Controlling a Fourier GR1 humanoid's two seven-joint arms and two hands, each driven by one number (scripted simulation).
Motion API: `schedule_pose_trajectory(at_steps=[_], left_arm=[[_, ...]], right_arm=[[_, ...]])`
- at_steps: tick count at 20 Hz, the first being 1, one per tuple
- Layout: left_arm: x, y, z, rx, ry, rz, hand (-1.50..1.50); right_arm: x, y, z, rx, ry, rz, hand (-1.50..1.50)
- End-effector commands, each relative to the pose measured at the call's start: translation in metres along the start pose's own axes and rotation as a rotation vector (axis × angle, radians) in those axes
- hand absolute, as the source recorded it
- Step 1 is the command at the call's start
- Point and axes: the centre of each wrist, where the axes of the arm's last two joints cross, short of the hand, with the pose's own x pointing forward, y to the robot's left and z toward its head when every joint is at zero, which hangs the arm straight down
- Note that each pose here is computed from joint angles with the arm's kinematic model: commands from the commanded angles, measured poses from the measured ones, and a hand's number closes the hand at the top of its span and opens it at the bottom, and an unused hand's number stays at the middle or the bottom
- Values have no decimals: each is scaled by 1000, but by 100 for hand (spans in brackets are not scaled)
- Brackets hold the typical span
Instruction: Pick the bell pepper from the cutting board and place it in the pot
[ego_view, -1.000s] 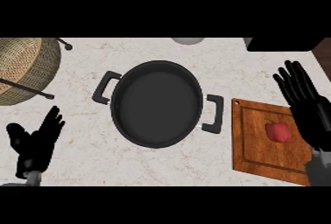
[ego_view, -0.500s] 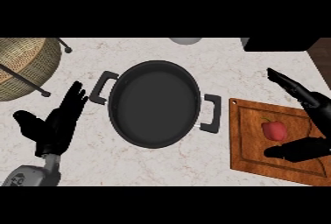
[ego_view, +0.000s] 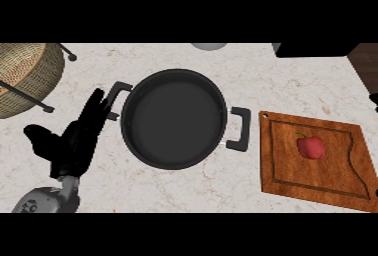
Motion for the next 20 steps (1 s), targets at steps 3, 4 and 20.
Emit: schedule_pose_trajectory(at_steps=[3,4,20], left_arm=[[-3,-2,8,4,1,-14,0],[9,8,6,9,9,13,0],[2,-3,0,-9,0,-10,0]], right_arm=[[48,-49,-2,193,88,203,-150],[48,-49,-1,243,118,226,-150],[68,-1,-38,401,463,280,-150]])
